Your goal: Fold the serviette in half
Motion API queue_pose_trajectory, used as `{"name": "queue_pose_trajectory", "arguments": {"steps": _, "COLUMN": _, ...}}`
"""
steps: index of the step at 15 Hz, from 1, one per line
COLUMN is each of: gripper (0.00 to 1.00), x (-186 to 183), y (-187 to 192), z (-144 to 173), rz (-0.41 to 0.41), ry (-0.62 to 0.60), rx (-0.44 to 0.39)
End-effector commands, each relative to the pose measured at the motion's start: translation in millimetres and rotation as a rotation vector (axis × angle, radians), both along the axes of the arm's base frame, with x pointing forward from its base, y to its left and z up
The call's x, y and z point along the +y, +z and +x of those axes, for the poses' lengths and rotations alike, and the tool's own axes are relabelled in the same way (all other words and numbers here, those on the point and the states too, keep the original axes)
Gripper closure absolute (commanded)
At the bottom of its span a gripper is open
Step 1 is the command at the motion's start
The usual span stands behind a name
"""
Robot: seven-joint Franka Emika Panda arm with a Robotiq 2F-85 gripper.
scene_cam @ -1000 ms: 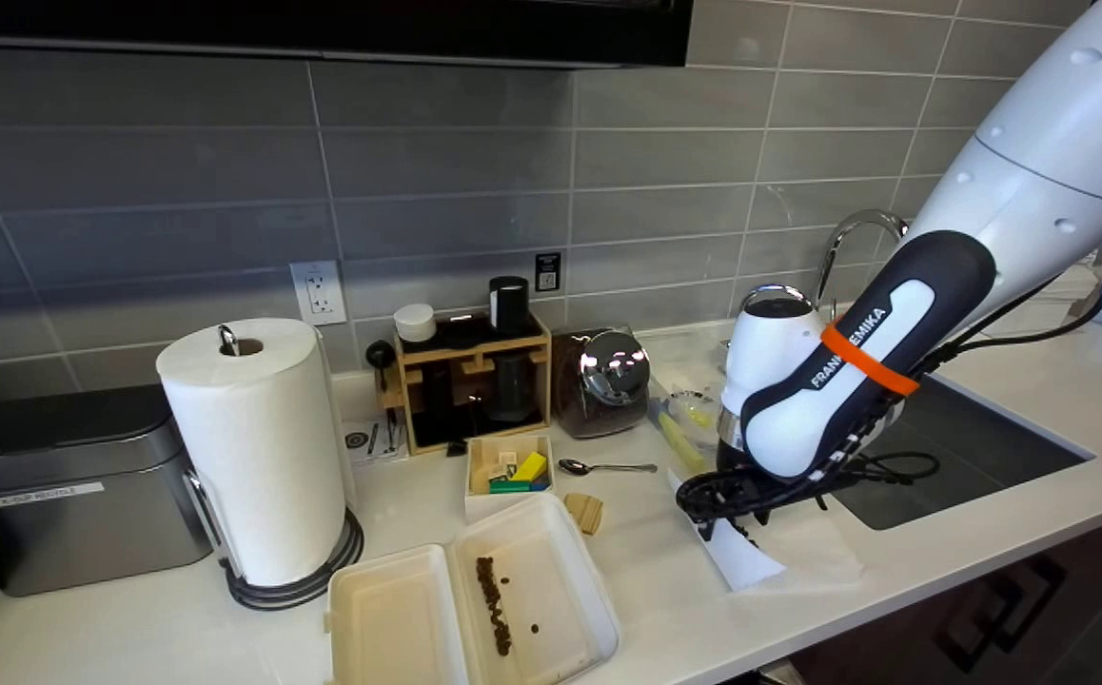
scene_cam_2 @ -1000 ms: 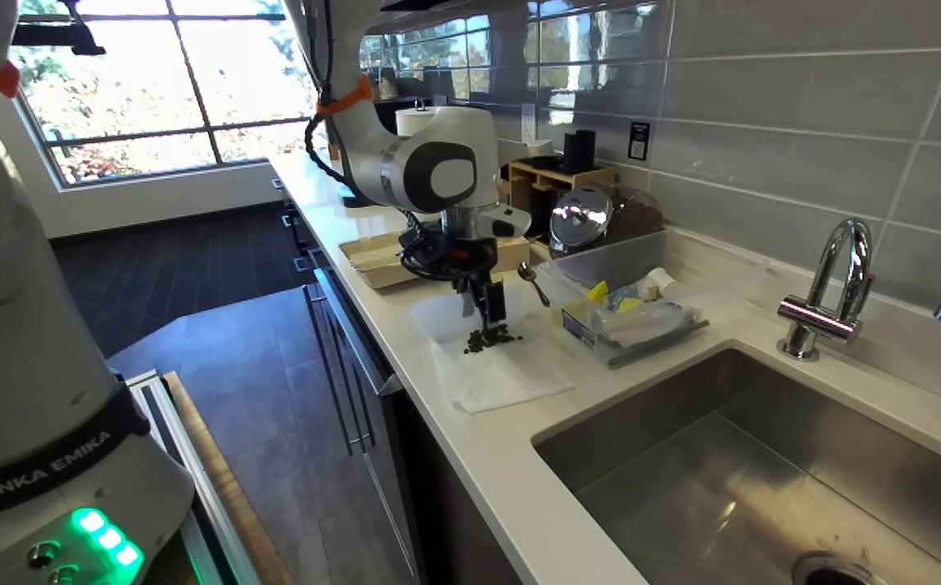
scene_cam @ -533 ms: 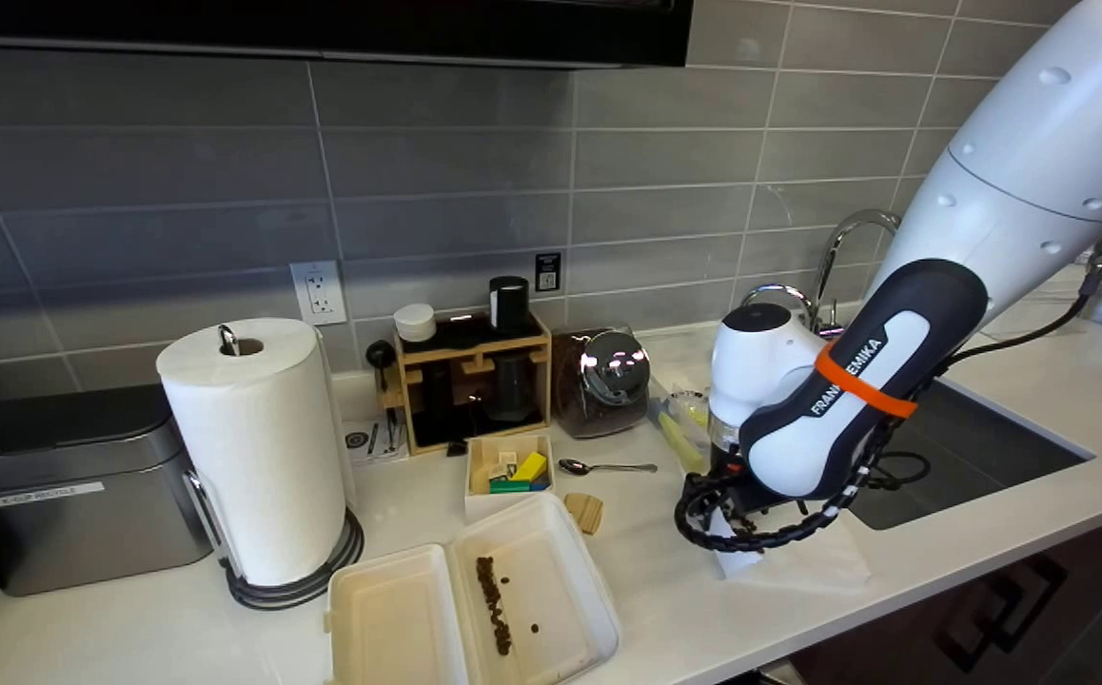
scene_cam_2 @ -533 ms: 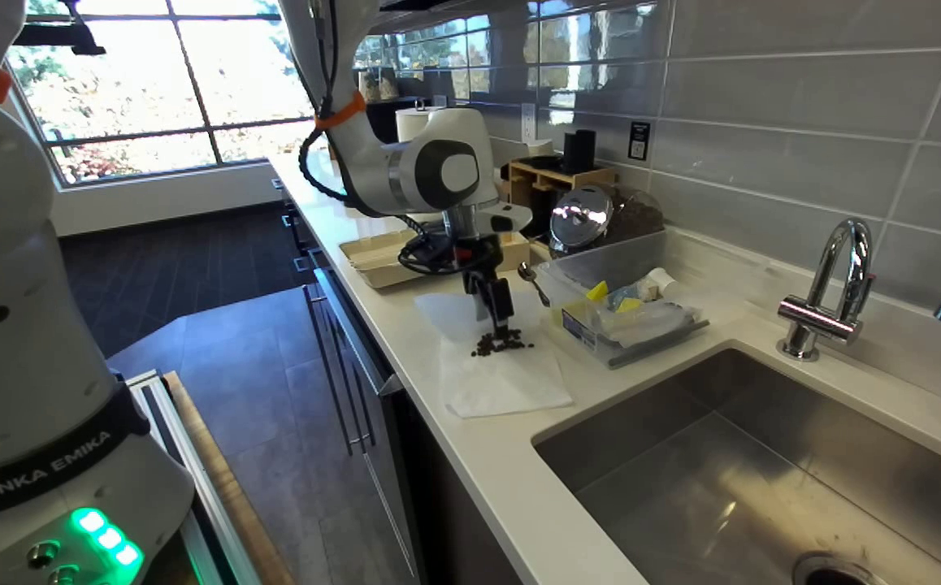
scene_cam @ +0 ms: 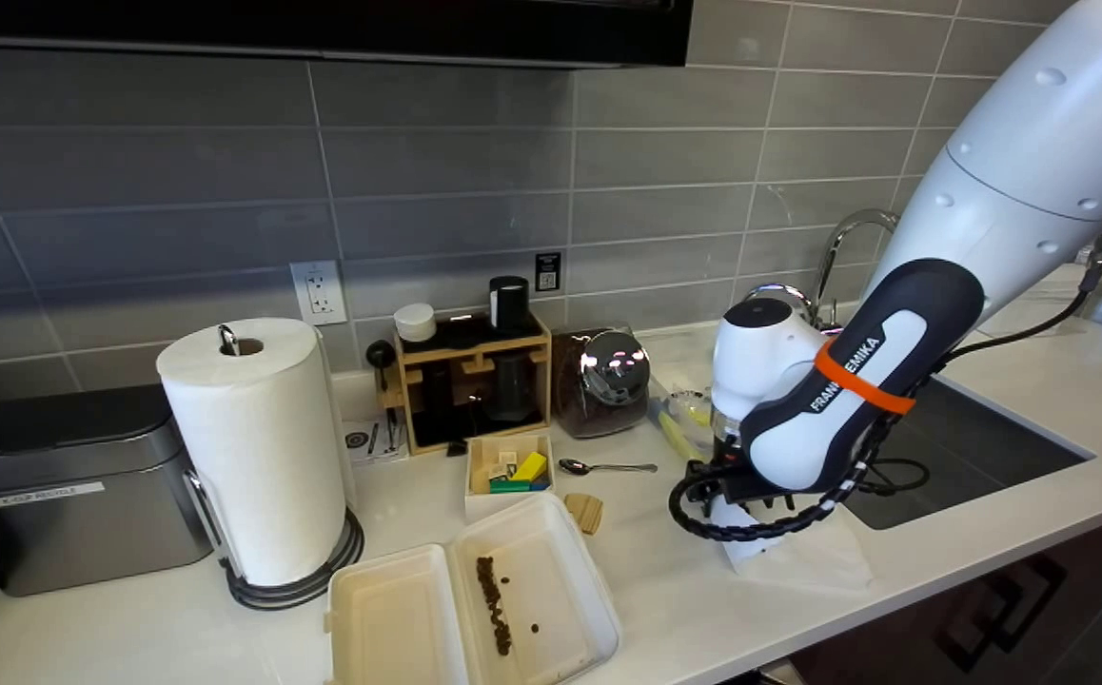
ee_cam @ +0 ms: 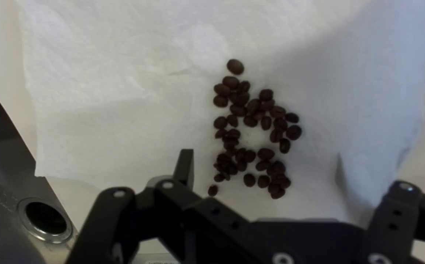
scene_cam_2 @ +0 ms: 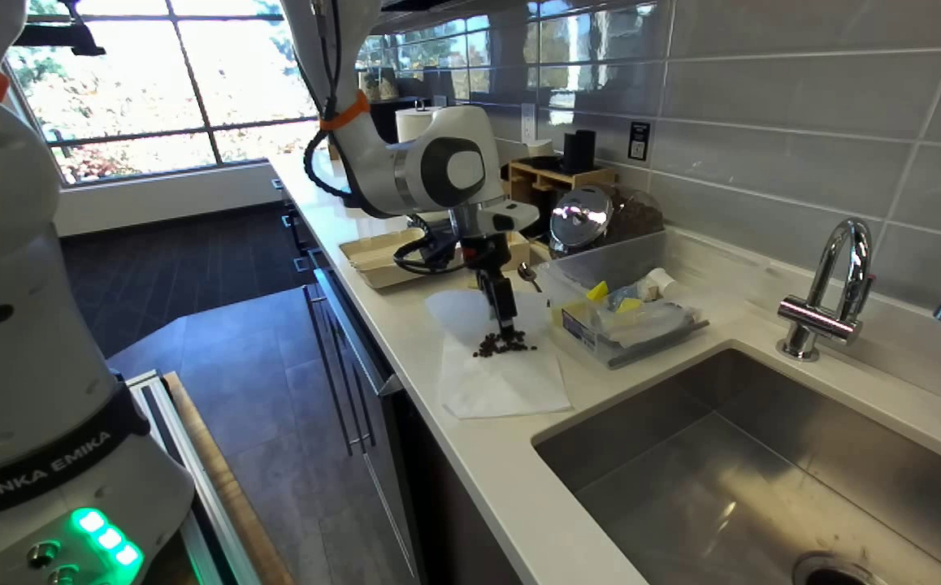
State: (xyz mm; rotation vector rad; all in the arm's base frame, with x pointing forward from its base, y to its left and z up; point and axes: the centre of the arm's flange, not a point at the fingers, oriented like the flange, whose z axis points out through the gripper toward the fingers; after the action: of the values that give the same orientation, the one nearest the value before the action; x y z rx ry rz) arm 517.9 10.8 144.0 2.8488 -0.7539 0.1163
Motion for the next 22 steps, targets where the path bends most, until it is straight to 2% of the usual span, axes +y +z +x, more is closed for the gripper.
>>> {"name": "queue_pose_trajectory", "arguments": {"steps": 1, "gripper": 0.00, "x": -21, "y": 8, "z": -10, "rz": 0.069, "ry": -0.052, "rx": -0.030}}
{"name": "queue_pose_trajectory", "arguments": {"steps": 6, "gripper": 0.00, "x": -55, "y": 10, "z": -26, "rz": 0.170, "ry": -0.072, "rx": -0.091}}
{"name": "queue_pose_trajectory", "arguments": {"steps": 13, "gripper": 0.00, "x": -86, "y": 4, "z": -58, "rz": 0.277, "ry": -0.118, "rx": -0.093}}
{"name": "queue_pose_trajectory", "arguments": {"steps": 22, "gripper": 0.00, "x": -116, "y": 4, "z": -71, "rz": 0.332, "ry": -0.059, "rx": -0.096}}
